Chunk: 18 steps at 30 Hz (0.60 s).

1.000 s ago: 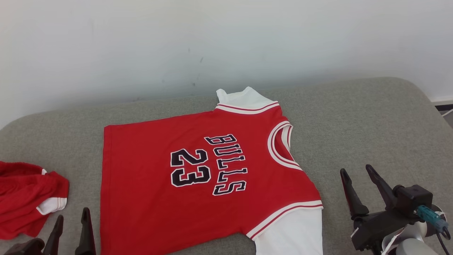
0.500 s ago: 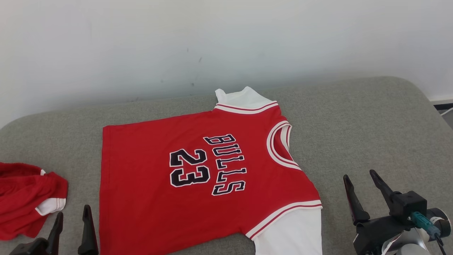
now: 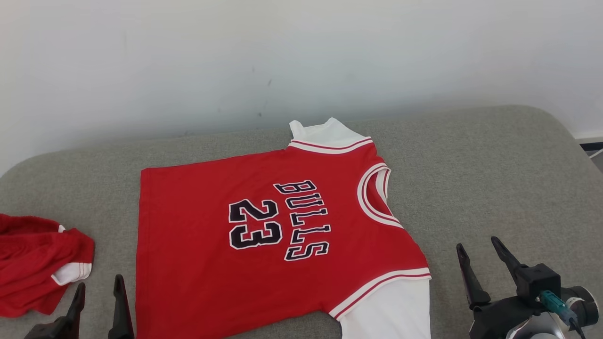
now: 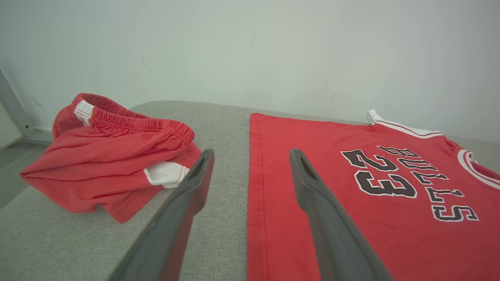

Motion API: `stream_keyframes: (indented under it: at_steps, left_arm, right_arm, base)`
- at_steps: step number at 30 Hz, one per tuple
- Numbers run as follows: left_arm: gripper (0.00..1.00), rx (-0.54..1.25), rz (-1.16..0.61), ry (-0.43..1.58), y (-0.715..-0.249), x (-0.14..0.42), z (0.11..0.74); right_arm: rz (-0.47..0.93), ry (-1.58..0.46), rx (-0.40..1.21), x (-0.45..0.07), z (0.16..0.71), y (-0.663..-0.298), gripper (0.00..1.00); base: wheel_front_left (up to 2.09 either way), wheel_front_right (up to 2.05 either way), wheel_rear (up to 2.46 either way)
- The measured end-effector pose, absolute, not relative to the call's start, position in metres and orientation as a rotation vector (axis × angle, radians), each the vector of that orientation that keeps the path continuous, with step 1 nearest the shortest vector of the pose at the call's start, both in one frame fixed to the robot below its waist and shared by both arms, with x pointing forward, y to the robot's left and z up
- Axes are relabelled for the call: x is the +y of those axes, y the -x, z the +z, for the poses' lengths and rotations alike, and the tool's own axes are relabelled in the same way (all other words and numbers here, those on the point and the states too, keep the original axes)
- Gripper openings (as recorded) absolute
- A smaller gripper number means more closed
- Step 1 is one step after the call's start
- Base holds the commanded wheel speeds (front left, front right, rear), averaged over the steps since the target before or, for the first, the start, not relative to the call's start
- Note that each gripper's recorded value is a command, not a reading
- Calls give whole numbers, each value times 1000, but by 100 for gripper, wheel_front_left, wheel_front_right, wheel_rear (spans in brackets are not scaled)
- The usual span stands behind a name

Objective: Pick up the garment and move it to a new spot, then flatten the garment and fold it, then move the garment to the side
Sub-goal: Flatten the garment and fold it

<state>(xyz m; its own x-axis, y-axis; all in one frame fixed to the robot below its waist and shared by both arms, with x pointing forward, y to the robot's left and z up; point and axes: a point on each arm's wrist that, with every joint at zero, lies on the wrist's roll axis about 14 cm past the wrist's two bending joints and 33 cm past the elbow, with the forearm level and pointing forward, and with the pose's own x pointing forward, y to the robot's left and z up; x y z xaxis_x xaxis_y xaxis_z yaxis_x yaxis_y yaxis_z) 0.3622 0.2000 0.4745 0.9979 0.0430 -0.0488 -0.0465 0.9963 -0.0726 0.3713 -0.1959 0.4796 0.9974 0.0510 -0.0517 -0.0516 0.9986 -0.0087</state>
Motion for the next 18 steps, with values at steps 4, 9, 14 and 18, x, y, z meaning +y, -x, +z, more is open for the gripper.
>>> stream_keyframes:
  at_steps: [4, 9, 14, 18]
  left_arm:
    - [100, 46, 38, 49, -361, 199, 475]
    - [100, 50, 15, -20, -359, 198, 474]
    - [100, 45, -9, -69, -358, 195, 477]
    - [100, 47, -13, -81, -358, 194, 480]
  right_arm:
    - [48, 11, 58, -197, 478, -372, 100]
    - [50, 7, 51, -195, 480, -372, 100]
    - [39, -6, 28, -197, 487, -375, 100]
    - [41, -12, 19, -196, 490, -374, 100]
  base:
    - [0, 0, 0]
    - [0, 0, 0]
    - [0, 0, 0]
    - [0, 0, 0]
